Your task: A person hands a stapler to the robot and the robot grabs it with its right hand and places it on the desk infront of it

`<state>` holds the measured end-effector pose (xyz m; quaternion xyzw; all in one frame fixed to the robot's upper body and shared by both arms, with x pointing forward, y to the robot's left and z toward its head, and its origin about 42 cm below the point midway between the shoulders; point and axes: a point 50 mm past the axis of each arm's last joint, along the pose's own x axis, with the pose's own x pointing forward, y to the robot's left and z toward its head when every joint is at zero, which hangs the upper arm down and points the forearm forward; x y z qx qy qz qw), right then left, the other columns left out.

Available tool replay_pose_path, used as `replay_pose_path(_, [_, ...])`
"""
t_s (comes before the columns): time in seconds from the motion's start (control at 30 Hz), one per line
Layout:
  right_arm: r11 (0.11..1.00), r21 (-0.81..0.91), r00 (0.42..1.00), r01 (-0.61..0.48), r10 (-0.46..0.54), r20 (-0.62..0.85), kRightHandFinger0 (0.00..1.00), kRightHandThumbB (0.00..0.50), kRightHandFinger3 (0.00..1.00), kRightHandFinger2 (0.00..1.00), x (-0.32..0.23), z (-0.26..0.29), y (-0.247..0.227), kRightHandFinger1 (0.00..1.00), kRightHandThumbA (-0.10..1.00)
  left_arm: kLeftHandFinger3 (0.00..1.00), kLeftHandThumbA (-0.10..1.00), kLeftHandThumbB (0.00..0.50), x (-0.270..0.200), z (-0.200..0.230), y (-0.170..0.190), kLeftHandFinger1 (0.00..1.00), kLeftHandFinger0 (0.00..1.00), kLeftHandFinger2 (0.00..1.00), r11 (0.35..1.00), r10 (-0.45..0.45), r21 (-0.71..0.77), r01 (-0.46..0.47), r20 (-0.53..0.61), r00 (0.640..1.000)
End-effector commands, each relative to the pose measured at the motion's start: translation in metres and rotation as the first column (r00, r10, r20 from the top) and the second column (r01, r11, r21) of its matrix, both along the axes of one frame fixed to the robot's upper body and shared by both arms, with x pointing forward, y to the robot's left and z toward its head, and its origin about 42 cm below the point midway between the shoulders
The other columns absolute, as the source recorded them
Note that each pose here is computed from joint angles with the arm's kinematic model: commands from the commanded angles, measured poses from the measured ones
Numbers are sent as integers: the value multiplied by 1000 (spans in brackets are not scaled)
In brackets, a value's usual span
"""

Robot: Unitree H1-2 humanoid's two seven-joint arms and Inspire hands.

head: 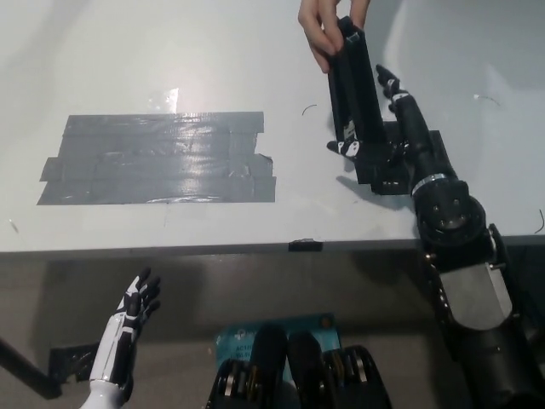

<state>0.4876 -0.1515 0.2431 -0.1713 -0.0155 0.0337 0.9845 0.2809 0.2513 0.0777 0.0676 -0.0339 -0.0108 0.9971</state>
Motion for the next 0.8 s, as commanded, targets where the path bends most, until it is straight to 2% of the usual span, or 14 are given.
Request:
replay_pose_path(0.0, [1000, 21, 1000, -2, 2, 20, 1000, 404, 1000, 1000, 18, 26, 7, 1000, 1000, 1000, 1000, 458, 6, 12, 0, 1000, 1000, 1000, 999, -30, 17, 29, 59, 998])
replay_pose_path(0.27, [1000, 23, 1000, -3, 4, -29, 1000, 400, 1000, 1000, 31, 26, 6, 1000, 1000, 1000, 1000, 437, 6, 15, 0, 1000, 1000, 1000, 999, -29, 18, 28, 60, 998])
replay_pose_path(0.33, [1000, 21, 1000, -8, 8, -9, 1000, 418, 1000, 1000, 33, 36, 7, 1000, 1000, 1000, 1000, 439, 7, 16, 0, 1000, 1000, 1000, 999, -30, 13, 29, 61, 998])
replay_pose_path(0.57, [999, 14, 994, -38, 36, 103, 1000, 415, 1000, 1000, 29, 75, 24, 1000, 997, 1000, 1000, 455, 10, 19, 0, 1000, 1000, 1000, 999, -29, 26, 28, 70, 997])
replay_pose_path(0.63, [999, 10, 993, -44, 42, 108, 1000, 433, 1000, 1000, 27, 78, 28, 1000, 979, 1000, 1000, 439, 10, 19, 0, 1000, 1000, 1000, 999, -30, 28, 28, 67, 997])
replay_pose_path(0.67, [999, 19, 994, -42, 40, 99, 1000, 441, 1000, 1000, 27, 76, 30, 1000, 934, 1000, 1000, 436, 9, 18, 0, 1000, 1000, 1000, 999, -34, 25, 32, 66, 997])
replay_pose_path(0.77, [999, 16, 995, -33, 32, 90, 1000, 454, 1000, 1000, 29, 71, 32, 1000, 934, 1000, 1000, 434, 8, 18, 0, 1000, 1000, 1000, 999, -38, 27, 36, 65, 997])
